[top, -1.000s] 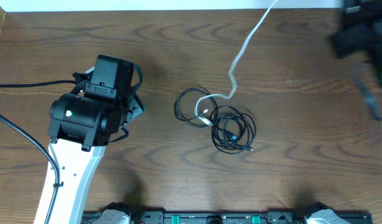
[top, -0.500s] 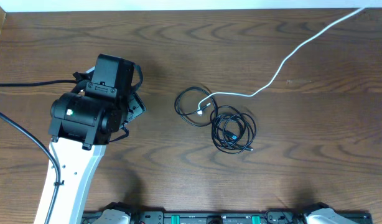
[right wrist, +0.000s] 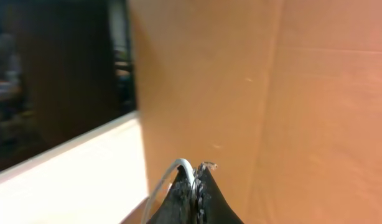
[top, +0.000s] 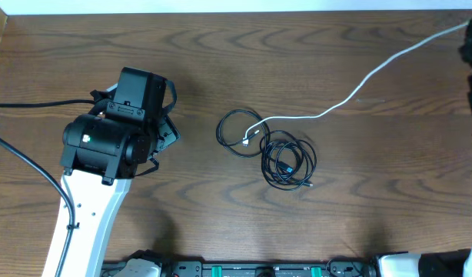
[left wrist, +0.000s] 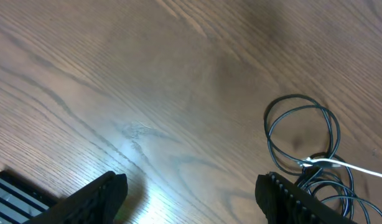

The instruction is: Untangle cables

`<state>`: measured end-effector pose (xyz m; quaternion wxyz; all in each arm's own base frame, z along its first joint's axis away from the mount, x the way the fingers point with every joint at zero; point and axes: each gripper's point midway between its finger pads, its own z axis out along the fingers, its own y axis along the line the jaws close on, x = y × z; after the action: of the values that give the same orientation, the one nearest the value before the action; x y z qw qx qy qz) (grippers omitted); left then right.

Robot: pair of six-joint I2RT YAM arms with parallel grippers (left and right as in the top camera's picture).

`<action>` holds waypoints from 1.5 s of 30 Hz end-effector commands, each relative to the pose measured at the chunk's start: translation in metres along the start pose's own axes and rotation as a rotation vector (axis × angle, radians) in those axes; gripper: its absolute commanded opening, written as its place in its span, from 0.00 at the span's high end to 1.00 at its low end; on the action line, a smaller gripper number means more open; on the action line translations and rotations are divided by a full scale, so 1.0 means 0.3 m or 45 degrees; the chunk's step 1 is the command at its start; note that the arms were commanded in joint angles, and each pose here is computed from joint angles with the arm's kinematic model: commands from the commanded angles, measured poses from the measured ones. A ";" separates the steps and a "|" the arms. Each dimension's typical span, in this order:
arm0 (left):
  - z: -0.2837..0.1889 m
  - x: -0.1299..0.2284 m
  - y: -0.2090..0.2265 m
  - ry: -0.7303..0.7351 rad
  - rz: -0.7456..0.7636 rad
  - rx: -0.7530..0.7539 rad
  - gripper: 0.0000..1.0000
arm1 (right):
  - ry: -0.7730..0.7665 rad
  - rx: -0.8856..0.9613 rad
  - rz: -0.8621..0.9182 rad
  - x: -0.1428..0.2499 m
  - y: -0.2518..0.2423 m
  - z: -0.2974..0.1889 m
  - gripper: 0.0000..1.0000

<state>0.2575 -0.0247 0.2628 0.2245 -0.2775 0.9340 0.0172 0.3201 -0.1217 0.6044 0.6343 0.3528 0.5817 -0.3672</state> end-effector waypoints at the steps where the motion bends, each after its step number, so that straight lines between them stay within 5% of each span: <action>1: 0.003 0.001 0.007 0.009 -0.002 -0.015 0.28 | -0.033 0.219 0.056 -0.036 -0.158 0.064 0.99; 6: 0.003 0.006 0.012 0.017 0.001 -0.023 0.28 | -0.027 0.327 0.029 -0.024 -0.248 0.117 0.99; 17: 0.032 0.008 0.002 0.045 0.011 -0.052 0.28 | 0.358 -0.841 0.186 0.207 0.263 -0.007 0.99; 22: 0.052 0.010 -0.004 0.066 0.019 -0.071 0.28 | 0.316 -1.397 0.347 0.072 0.385 -0.211 0.99; 30: 0.083 0.030 -0.032 0.134 0.027 -0.061 0.28 | 0.038 -1.988 0.908 -0.353 0.303 -0.481 0.99; 35: 0.089 0.031 -0.033 0.139 0.028 -0.066 0.28 | -0.212 -2.298 0.679 -0.381 0.305 -0.623 0.99; 38: 0.089 0.030 -0.034 0.139 0.028 -0.066 0.28 | -0.117 -2.170 0.540 -0.267 0.387 -0.543 0.99; 41: 0.088 0.035 -0.029 0.146 0.031 -0.073 0.28 | 0.151 -1.663 0.610 -0.129 0.408 -0.307 0.99; 45: 0.088 0.037 -0.026 0.149 0.032 -0.076 0.28 | 0.104 -1.678 0.744 -0.211 0.364 -0.331 0.99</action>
<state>0.2639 -0.0343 0.2353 0.1617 -0.2702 0.9487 0.0295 0.3828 0.0350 0.6336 0.7287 0.0149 0.6296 0.2690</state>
